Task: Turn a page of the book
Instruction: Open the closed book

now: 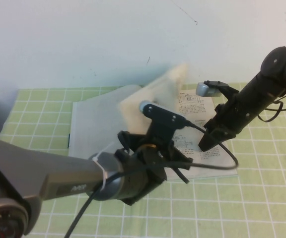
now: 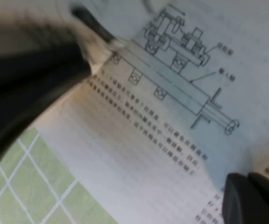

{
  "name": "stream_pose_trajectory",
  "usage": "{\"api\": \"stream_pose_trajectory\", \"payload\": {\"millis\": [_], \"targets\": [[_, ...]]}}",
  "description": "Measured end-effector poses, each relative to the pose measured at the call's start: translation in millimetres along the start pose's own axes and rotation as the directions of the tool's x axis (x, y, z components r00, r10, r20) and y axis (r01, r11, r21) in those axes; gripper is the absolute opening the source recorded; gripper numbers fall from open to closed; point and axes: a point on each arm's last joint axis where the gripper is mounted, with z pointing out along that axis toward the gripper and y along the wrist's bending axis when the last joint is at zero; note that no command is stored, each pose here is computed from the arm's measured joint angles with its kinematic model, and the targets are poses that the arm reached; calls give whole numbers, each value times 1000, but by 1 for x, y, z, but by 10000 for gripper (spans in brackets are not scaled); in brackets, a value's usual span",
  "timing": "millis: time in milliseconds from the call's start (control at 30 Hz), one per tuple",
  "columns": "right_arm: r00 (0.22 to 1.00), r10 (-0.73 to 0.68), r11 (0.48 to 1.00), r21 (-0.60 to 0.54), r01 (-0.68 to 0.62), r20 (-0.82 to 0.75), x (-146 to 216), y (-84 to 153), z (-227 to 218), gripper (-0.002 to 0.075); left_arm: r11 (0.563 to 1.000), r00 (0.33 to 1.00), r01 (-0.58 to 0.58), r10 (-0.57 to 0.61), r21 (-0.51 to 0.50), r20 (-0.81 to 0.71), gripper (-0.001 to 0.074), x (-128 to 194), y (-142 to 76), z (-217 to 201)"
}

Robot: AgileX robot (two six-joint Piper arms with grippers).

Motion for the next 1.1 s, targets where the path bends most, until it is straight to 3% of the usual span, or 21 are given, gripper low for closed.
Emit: {"api": "stream_pose_trajectory", "payload": {"millis": [200, 333, 500, 733, 1100], "targets": [[997, -34, 999, -18, 36, 76, -5, 1, 1, -2, 993, 990, 119, -120, -15, -72, -4, 0, 25, 9], [988, -52, 997, -55, 61, 146, -11, 5, 0, -2, 987, 981, 161, -162, -18, -110, -4, 0, 31, 11], [984, -59, 997, -44, 67, 168, -13, 4, 0, -2, 984, 974, 168, -176, -63, -142, -4, 0, 36, 9], [979, -61, 998, -10, 64, 194, -16, 1, 0, -2, 991, 982, 94, -108, -94, -155, -4, -4, 42, 1], [985, -46, 998, -40, 53, 164, -12, -4, 13, -2, 975, 978, 97, -130, -201, -162, -4, 2, 63, -12]]}}
